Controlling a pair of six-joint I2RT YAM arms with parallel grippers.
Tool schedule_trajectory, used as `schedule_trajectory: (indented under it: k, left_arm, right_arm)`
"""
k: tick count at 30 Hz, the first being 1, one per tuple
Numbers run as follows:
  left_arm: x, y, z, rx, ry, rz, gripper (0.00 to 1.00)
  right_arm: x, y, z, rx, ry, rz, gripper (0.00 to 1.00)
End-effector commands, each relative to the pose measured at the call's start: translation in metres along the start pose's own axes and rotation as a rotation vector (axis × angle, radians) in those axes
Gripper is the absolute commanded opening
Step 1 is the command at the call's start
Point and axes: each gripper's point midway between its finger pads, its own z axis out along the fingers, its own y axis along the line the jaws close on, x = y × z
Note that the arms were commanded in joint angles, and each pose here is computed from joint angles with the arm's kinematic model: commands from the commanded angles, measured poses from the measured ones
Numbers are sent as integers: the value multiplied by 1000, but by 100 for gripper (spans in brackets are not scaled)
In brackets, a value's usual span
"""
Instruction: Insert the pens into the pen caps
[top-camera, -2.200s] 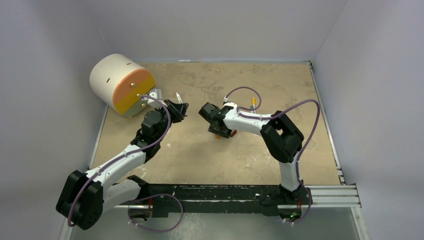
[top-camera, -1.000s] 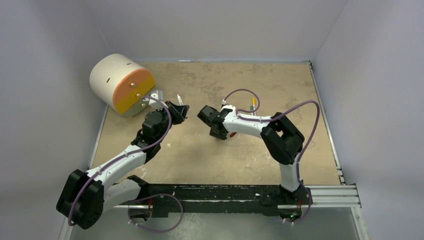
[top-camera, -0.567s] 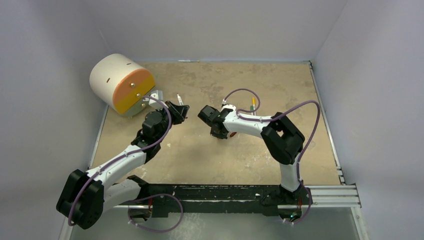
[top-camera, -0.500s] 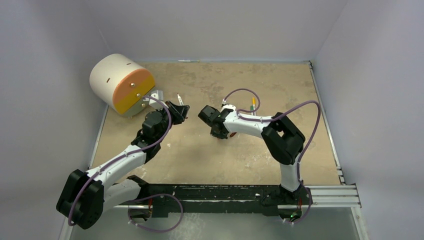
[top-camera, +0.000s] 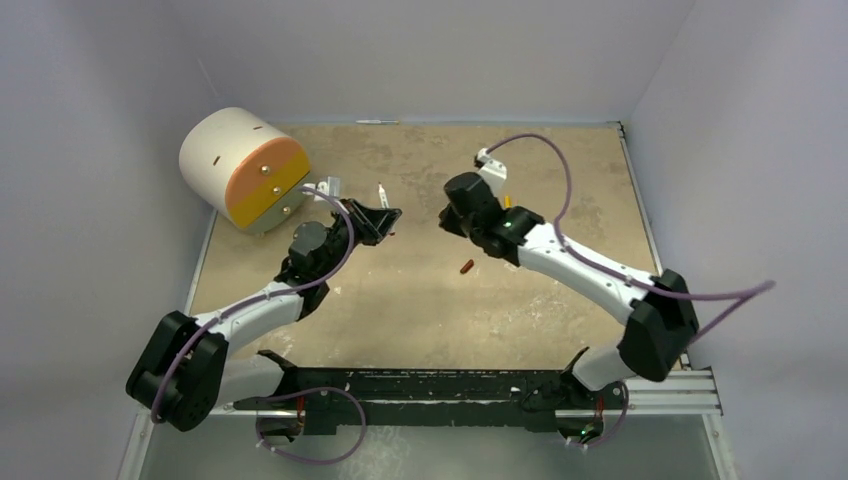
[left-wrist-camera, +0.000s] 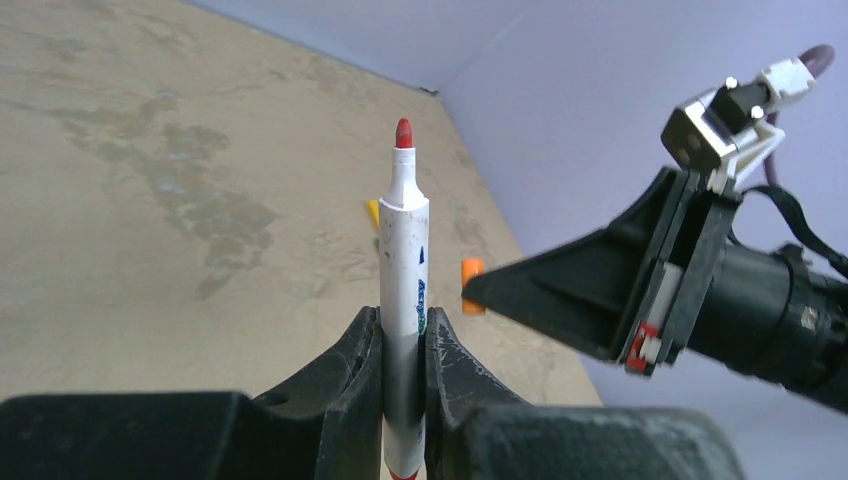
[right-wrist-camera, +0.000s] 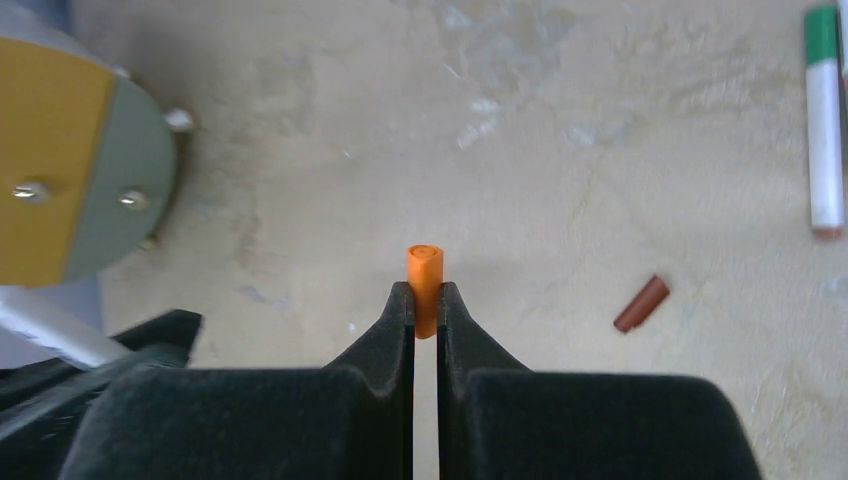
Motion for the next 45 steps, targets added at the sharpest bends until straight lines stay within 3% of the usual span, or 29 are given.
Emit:
schedule_trajectory:
  k: [1, 7, 14, 19, 45]
  left_arm:
    - [-12, -56, -5, 283, -32, -18, 0]
    - [13, -82, -1, 384, 88, 8, 0]
    - [67, -127, 4, 515, 295, 117, 0]
    - [63, -138, 3, 559, 272, 95, 0]
    - [39, -169, -9, 676, 207, 84, 0]
  right_arm:
    - [-54, 20, -26, -216, -131, -17, 0]
    - [-97, 38, -73, -432, -260, -74, 0]
    - [-108, 66, -129, -701, -343, -177, 0]
    - [-108, 67, -154, -804, -397, -192, 0]
    - [-95, 55, -142, -773, -379, -198, 0]
